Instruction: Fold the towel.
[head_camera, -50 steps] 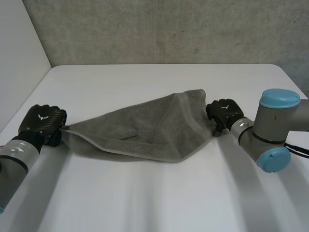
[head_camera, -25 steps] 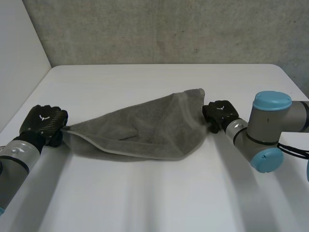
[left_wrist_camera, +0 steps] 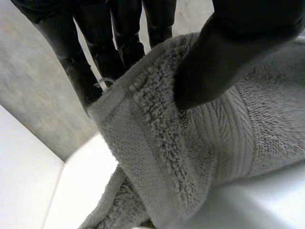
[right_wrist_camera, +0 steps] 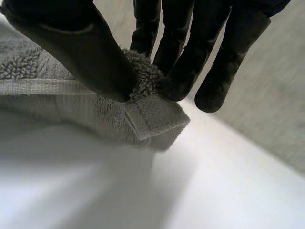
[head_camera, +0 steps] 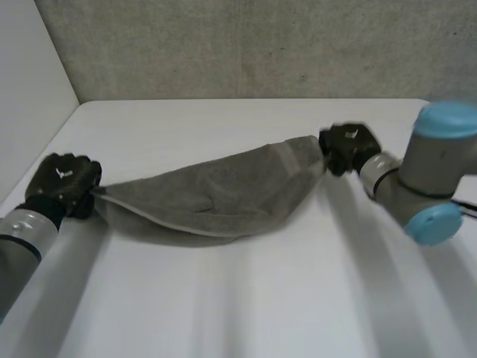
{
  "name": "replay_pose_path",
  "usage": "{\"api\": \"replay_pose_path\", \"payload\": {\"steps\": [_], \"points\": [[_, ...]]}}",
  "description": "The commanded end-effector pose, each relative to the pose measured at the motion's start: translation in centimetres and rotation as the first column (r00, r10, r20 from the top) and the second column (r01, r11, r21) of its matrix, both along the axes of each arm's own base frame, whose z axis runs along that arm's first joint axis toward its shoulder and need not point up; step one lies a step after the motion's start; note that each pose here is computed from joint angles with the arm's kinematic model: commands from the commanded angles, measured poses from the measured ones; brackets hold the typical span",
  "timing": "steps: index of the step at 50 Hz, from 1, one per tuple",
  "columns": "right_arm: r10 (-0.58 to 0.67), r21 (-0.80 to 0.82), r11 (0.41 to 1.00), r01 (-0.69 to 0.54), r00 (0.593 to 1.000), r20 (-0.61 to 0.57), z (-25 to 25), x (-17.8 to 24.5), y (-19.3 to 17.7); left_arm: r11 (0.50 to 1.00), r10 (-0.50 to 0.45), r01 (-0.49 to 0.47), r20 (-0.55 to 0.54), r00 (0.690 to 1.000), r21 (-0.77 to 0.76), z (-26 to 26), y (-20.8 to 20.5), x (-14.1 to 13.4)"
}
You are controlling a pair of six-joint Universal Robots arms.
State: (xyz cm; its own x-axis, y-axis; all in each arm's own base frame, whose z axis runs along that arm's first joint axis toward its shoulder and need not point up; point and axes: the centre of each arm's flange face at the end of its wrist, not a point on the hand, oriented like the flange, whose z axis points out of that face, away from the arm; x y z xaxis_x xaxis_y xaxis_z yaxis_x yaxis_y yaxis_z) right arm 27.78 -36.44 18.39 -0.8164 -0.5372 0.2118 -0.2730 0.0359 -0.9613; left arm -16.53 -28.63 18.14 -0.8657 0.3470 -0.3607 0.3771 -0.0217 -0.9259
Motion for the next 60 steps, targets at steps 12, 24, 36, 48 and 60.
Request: {"api": "replay_pose_path", "payload": {"steps": [12,24,36,48,60], "points": [[0.028,-0.327,0.945,0.014,0.992,0.125,21.7,-3.7,8.9,0.963,-0.123,0.02,-0.375,0.919,-0.267,16.7,1.9,-0.8],[0.058,-0.255,0.966,-0.034,0.995,0.087,21.7,-4.5,6.8,0.999,-0.038,0.028,-0.385,0.922,-0.033,12.5,-3.1,-1.2],[0.071,-0.19,0.979,-0.081,0.996,-0.06,14.8,0.7,2.0,0.982,-0.017,0.087,-0.376,0.927,0.17,4.9,-8.5,-4.0],[0.002,-0.488,0.862,0.138,0.961,0.275,25.0,0.8,0.5,0.952,-0.253,0.131,-0.47,0.845,-0.277,19.3,-10.9,-6.3],[0.041,-0.211,0.977,-0.026,0.997,0.071,16.8,1.6,1.2,0.977,-0.205,0.136,-0.535,0.819,-0.165,13.2,-11.2,-5.9]]}}
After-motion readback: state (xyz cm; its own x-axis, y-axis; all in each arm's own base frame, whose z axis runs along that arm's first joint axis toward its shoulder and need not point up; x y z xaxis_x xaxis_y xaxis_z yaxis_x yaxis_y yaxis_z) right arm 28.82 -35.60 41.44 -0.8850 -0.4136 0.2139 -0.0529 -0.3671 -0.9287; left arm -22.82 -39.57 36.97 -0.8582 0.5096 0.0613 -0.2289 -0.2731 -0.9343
